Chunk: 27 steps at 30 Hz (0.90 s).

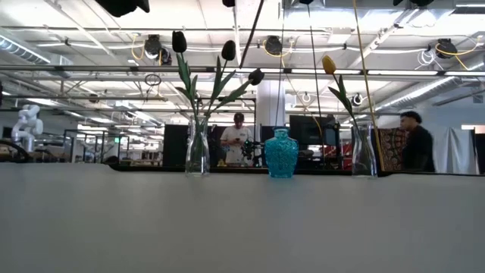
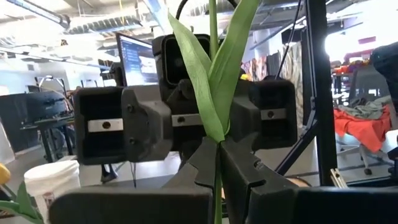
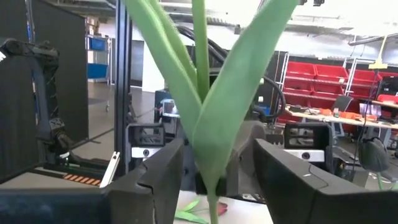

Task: Sort flowers into vase by color
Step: Put the flower into the right transparent flower vase

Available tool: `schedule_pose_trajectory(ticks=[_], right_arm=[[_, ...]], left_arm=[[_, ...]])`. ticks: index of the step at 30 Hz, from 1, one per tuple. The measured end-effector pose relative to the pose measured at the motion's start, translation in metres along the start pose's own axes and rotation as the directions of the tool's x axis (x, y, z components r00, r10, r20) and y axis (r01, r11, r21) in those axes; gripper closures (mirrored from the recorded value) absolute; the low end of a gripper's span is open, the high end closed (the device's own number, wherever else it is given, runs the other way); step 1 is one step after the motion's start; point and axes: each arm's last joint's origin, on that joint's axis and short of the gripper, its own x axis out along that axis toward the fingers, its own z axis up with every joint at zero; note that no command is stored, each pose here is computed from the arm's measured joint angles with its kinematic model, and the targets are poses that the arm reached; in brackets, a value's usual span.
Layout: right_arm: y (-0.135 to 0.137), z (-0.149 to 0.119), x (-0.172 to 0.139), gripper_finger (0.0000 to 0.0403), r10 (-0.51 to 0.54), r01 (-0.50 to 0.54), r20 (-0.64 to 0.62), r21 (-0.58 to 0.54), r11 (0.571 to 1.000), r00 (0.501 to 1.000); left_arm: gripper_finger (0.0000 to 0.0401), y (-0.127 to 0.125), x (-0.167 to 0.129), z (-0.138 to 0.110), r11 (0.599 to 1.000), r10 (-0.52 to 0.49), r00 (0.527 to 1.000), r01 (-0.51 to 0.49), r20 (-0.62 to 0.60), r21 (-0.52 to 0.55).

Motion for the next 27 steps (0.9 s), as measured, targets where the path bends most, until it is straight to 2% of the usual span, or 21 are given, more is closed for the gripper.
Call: schedule_pose_trajectory(ticks=[10,27], right_arm=[[0.0000,0.0004,0.0000,0.0223,0.000,0.000,0.004,-0.007,1.000,1.000],[0.0000,0.0007,-0.0001,0.0334,0.000,0.000,0.006,-0.008,1.000,1.000]], left_arm=[[0.0388,-0.0009,-0.0002,-0.0056,1.000,-0.006,0.998,0.006,-0.060,0.003],[0.0388,-0.0005,-0.0002,-0.0052,1.000,0.003,0.998,-0.003,-0.058,0.004]])
